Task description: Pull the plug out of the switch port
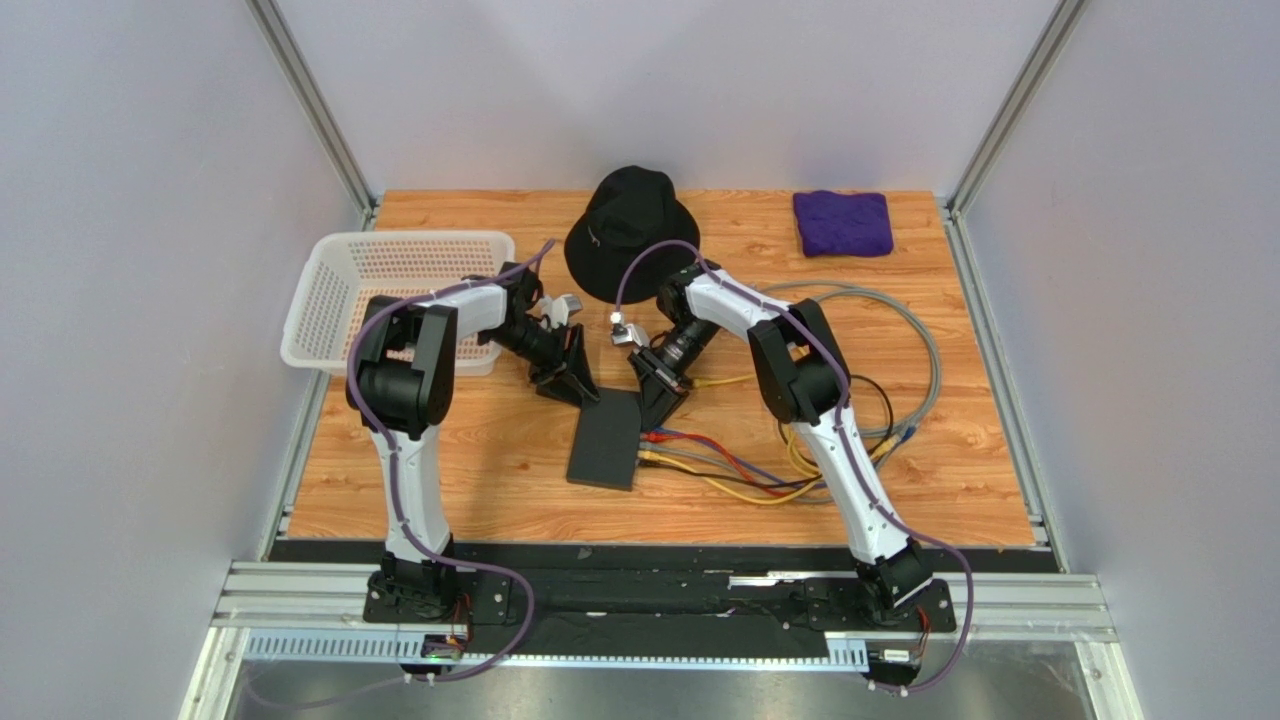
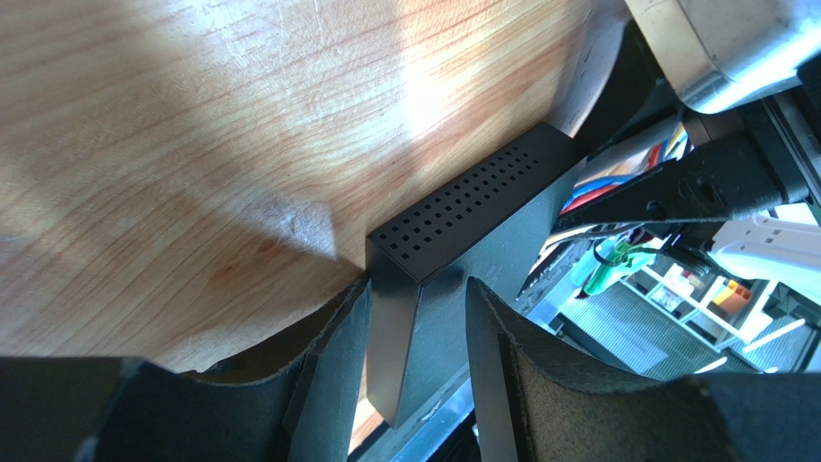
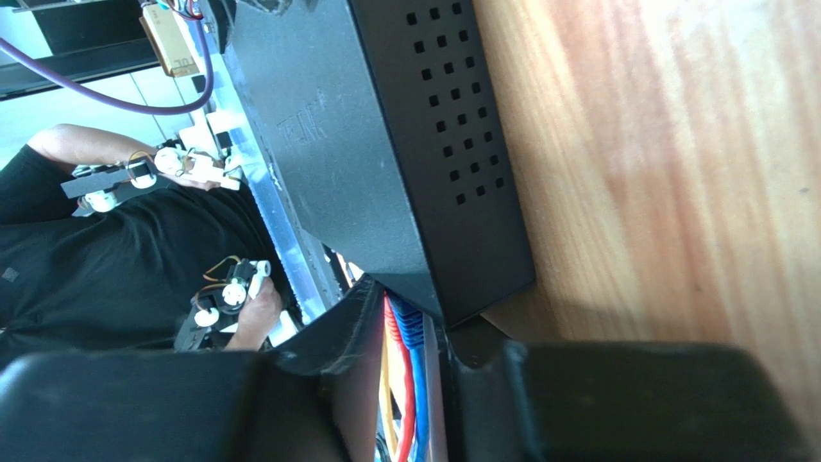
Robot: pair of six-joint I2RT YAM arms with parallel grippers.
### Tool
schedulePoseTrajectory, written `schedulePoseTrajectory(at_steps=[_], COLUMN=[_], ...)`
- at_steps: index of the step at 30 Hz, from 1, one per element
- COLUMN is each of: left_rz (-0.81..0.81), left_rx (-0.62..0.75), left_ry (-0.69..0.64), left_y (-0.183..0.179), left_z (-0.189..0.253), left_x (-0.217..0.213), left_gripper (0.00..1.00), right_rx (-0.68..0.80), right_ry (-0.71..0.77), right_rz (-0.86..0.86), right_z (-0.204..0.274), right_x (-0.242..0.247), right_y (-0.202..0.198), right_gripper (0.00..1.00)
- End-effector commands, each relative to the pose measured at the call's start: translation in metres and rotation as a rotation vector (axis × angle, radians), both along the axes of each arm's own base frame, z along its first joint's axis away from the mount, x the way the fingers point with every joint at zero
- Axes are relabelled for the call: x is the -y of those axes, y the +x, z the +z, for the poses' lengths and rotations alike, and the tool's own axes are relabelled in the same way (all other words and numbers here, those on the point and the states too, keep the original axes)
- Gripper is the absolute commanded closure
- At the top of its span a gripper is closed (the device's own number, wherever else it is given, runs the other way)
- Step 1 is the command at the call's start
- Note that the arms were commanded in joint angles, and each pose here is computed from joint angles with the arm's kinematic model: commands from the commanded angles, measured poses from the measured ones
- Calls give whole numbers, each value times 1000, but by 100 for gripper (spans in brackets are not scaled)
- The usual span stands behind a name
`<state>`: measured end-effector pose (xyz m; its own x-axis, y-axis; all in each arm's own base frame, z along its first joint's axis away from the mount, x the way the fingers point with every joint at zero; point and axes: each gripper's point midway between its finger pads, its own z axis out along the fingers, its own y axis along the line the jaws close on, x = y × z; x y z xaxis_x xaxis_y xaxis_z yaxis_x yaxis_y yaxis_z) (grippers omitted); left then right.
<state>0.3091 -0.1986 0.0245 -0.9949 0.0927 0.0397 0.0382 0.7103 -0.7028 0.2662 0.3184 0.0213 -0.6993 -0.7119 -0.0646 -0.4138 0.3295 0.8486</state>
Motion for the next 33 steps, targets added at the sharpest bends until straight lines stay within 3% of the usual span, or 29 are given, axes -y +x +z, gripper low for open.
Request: schedulePoseTrajectory(at_steps=[1, 6, 19, 26, 30, 33], left_rz=[-17, -19, -20, -21, -22, -23], left_rx=[29, 30, 26, 25, 17, 19], left_ry=[144, 146, 141, 141, 139, 137], left_y=[5, 6, 6, 6, 5, 5], left_z=[-39, -38, -40, -40, -42, -43], left_x=[-21, -21, -20, -20, -20, -20], left_gripper=[48, 48, 48, 47, 47, 47], right_rx=[-34, -11, -47, -3, 97, 94], right_ry=[-59, -76, -92, -91, -86, -70], right_rz=[43, 32, 59, 147, 241, 211], right_z=[-18, -21, -24, -22, -23, -20], right_x=[4, 5, 38, 50, 64, 65], right_y=[-10, -4, -9, -7, 4, 9], right_gripper=[87, 100, 100, 100, 100, 100])
